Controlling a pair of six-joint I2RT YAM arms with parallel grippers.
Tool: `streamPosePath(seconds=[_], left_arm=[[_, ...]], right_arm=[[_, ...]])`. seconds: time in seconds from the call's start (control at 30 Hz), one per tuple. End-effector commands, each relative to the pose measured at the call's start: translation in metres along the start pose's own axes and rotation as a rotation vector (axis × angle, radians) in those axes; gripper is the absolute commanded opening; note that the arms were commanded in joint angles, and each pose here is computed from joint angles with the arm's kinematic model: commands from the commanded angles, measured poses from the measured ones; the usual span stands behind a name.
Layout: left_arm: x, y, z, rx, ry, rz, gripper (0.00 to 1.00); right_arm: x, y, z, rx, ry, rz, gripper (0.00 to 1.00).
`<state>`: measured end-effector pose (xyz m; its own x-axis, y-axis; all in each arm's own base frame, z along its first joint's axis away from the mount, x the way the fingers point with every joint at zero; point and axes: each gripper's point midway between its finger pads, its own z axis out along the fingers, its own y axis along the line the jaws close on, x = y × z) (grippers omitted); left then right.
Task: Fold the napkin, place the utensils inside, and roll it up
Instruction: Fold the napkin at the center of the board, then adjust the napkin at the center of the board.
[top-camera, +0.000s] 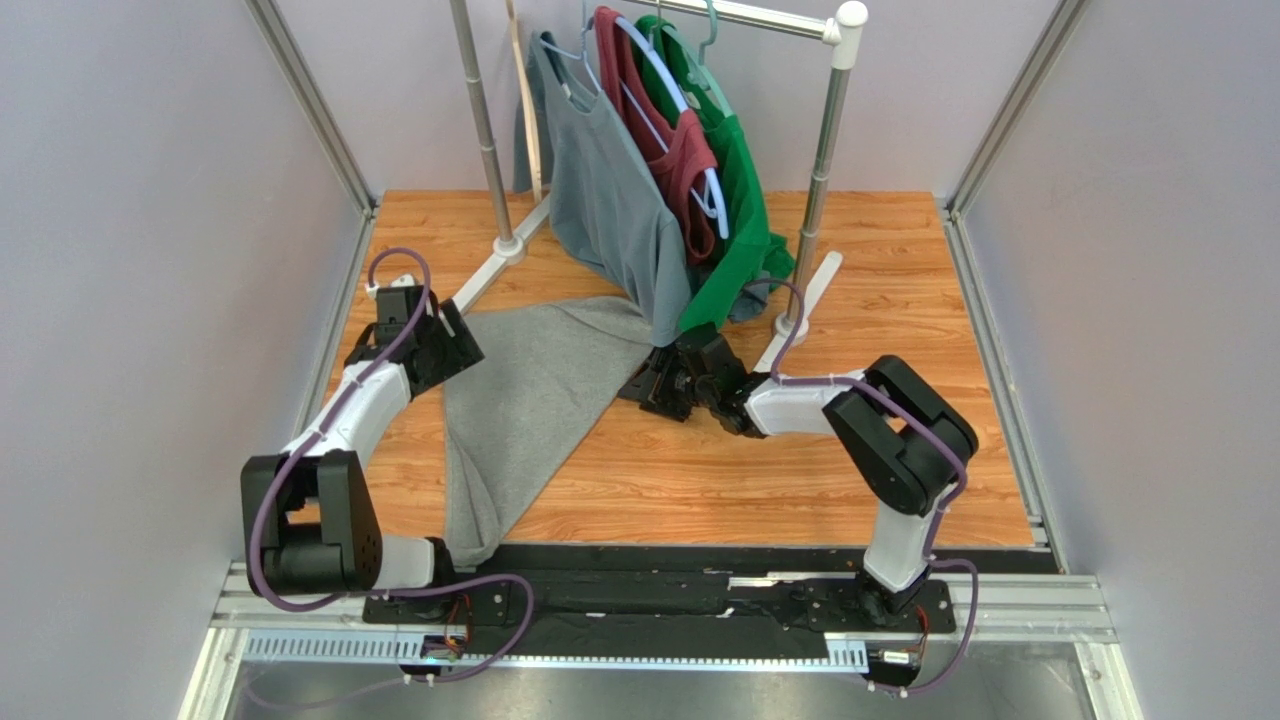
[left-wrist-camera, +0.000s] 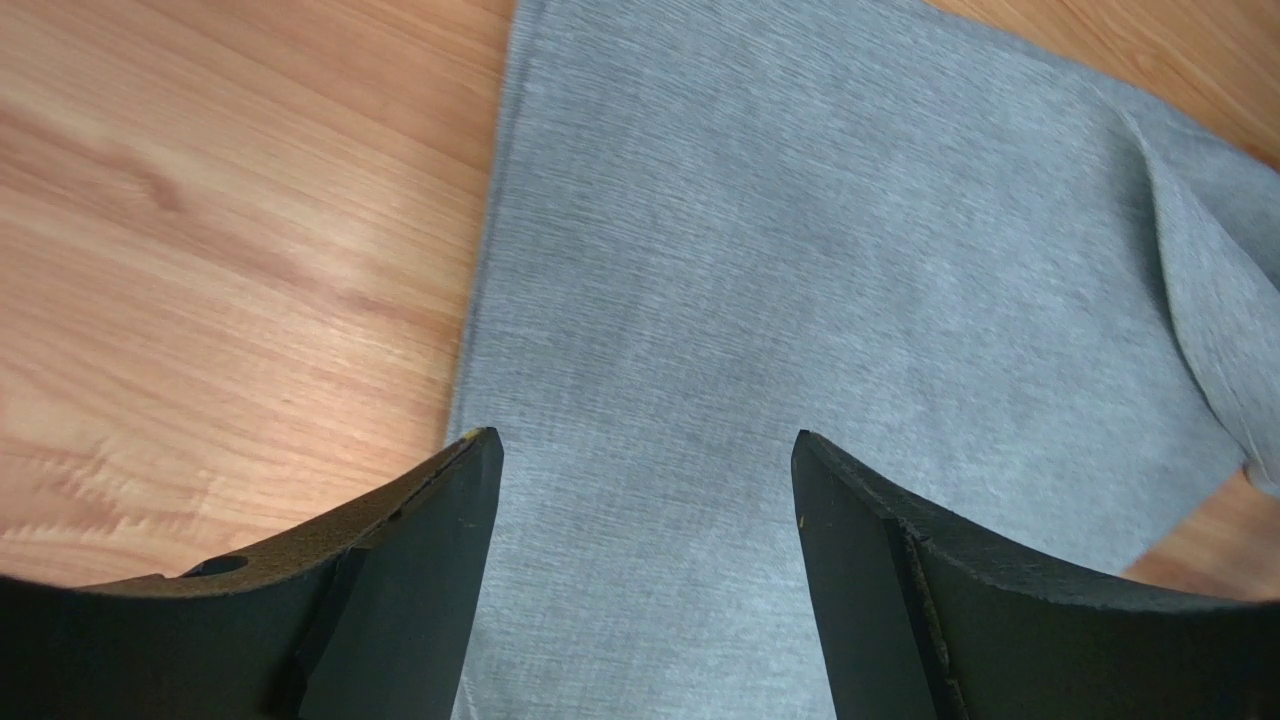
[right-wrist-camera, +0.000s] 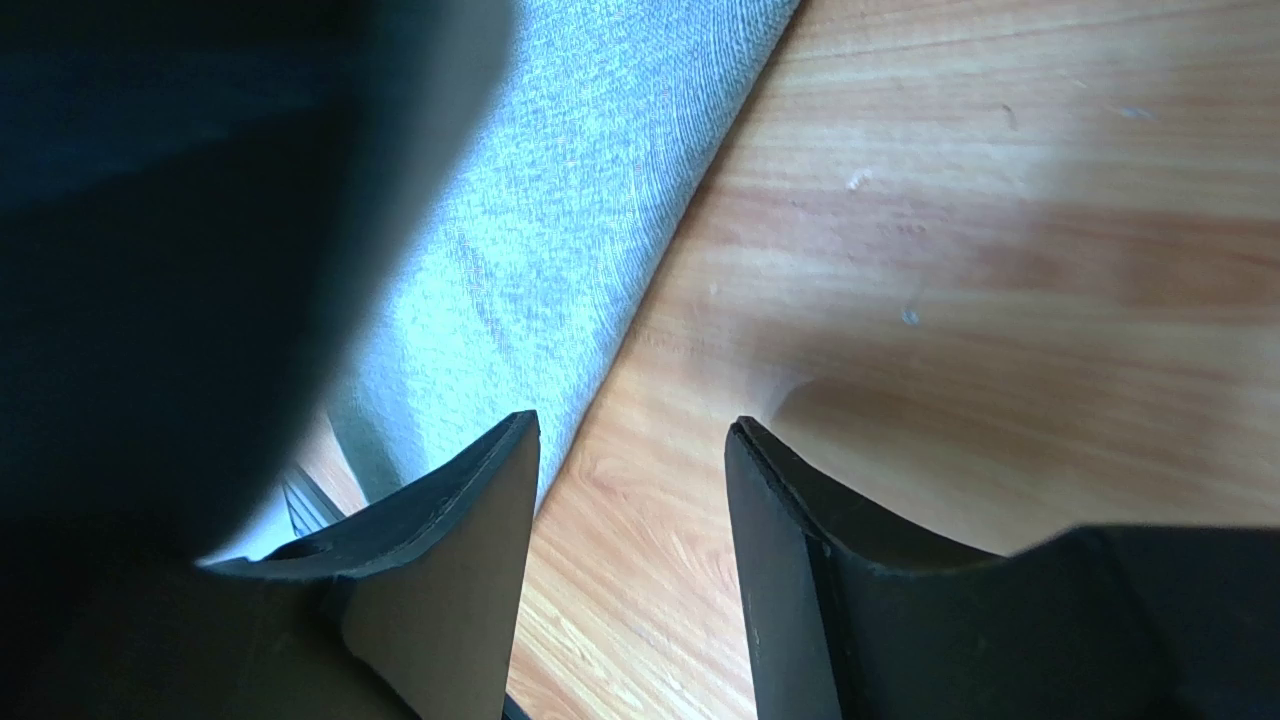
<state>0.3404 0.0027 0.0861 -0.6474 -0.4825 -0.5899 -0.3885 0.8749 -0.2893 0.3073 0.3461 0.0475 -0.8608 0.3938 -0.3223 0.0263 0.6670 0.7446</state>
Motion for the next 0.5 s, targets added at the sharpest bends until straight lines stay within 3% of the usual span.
streamPosePath(seconds=[0.0, 0.47], left_arm=[[-0.026, 0.009, 0.004, -0.068, -0.115, -0.03, 0.79], [0.004, 0.048, 0.049, -0.175, 0.134, -0.16, 0.68]], right_arm=[[-0.019, 0.029, 0.014, -0.08, -0.084, 0.051, 0.52], [-0.017, 0.019, 0.025, -0.011, -0.08, 0.053, 0.52]])
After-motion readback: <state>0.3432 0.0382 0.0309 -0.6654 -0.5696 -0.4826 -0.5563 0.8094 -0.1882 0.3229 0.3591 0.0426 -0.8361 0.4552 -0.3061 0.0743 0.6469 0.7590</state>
